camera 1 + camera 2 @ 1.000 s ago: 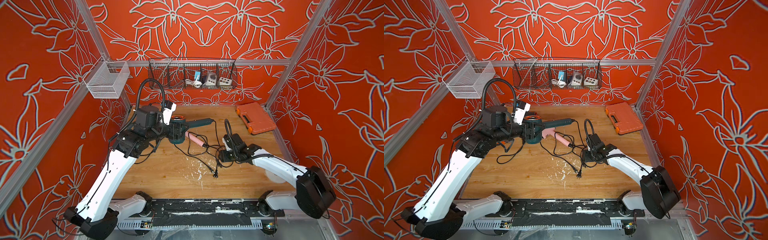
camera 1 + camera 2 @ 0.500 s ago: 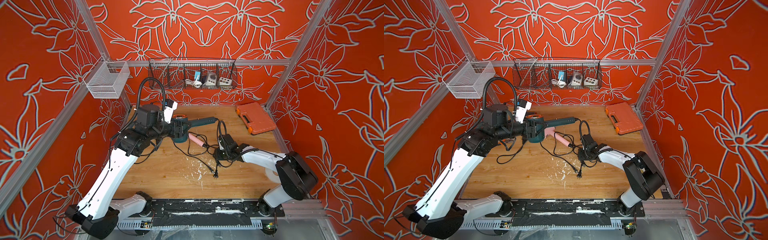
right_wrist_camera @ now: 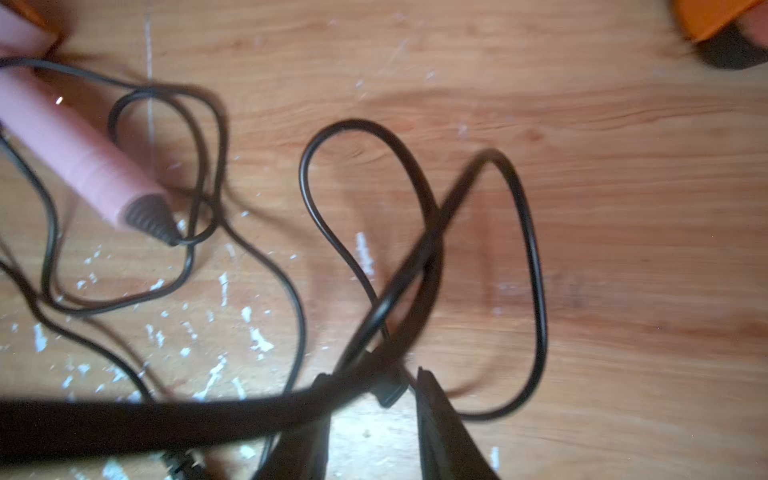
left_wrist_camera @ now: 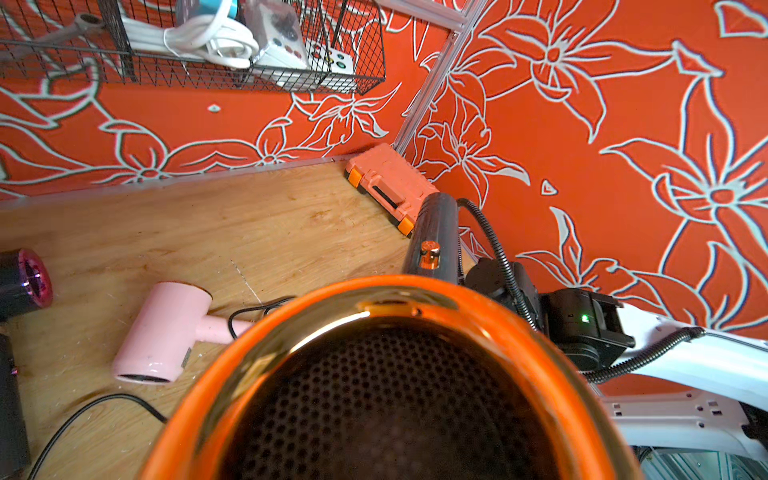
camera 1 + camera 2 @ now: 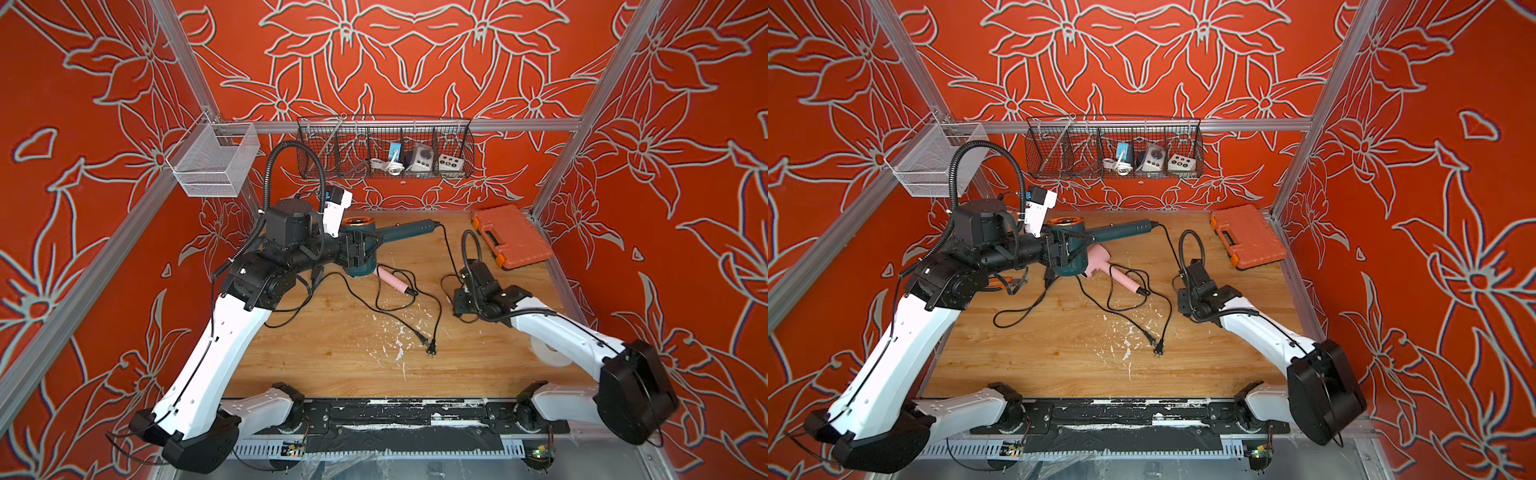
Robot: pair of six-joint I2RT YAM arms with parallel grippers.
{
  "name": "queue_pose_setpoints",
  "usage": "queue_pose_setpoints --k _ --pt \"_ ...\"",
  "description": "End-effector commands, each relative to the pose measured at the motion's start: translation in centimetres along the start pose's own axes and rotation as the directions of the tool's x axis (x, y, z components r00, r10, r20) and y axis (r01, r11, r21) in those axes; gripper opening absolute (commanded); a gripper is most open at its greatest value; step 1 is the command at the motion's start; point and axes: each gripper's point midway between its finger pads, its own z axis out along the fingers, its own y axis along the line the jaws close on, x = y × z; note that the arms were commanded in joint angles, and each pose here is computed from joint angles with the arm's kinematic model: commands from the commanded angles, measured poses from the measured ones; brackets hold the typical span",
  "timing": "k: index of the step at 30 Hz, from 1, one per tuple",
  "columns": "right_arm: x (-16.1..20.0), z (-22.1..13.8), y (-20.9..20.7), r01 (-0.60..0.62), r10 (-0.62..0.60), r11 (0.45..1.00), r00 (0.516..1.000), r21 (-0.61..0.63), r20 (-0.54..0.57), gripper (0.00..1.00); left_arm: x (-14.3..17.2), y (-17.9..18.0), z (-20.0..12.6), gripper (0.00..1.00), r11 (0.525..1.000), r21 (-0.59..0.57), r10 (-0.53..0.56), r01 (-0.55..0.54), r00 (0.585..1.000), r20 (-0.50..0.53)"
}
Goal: Wrap the cord around the hair dryer
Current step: Adjust the power cord.
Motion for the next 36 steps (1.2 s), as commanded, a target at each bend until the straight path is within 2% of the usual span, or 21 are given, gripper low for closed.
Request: queue_pose_setpoints --k 1,4,9,14,19,22,27,32,36 --pt "2.0 0.5 -5.0 -0.033 0.045 0.989 0.996 0.141 -0.076 0.36 -4.6 -2.7 -1.4 0.0 0.994 0.079 0.058 -0.071 0.987 0.151" --pt "1.6 0.7 -6.3 -0.08 0.092 0.987 0.993 0.142 -0.08 0.37 -5.8 -3.5 -1.5 0.0 0.99 0.106 0.073 -0.091 0.984 0.163" --pt "-0.5 -0.5 -5.6 -0.103 0.103 0.992 0.995 0.073 0.0 0.4 -4.8 -3.2 -0.4 0.0 0.99 0.122 0.064 -0.077 0.992 0.109" --pt "-2.5 -1.0 -3.4 -0.089 0.094 0.995 0.992 -0.054 0.081 0.47 -4.3 -3.9 -0.2 0.0 0.983 0.175 0.037 -0.055 0.994 0.105" --pt "-4.7 -0.6 -1.0 -0.084 0.113 0.978 0.982 -0.19 0.149 0.57 -4.6 -4.2 -0.2 0.0 0.982 0.178 0.045 -0.064 0.993 0.105" --pt "-5.4 0.1 1.1 -0.075 0.115 0.955 0.985 -0.286 0.127 0.59 -4.8 -4.3 -0.2 0.0 0.982 0.18 0.045 -0.064 0.993 0.106" --pt "-5.2 3.0 1.7 -0.129 0.163 0.943 0.983 -0.306 0.088 0.6 -5.0 -4.6 -0.5 0.0 0.981 0.186 0.041 -0.062 0.992 0.115" --pt "-6.2 4.1 3.8 -0.173 0.233 0.889 0.968 -0.425 0.091 0.6 -4.9 -4.6 -0.7 0.0 0.981 0.182 0.04 -0.061 0.993 0.114" --pt "-6.8 4.8 3.5 -0.218 0.275 0.89 0.957 -0.401 0.091 0.59 -4.9 -4.6 -0.6 0.0 0.981 0.185 0.033 -0.054 0.993 0.115"
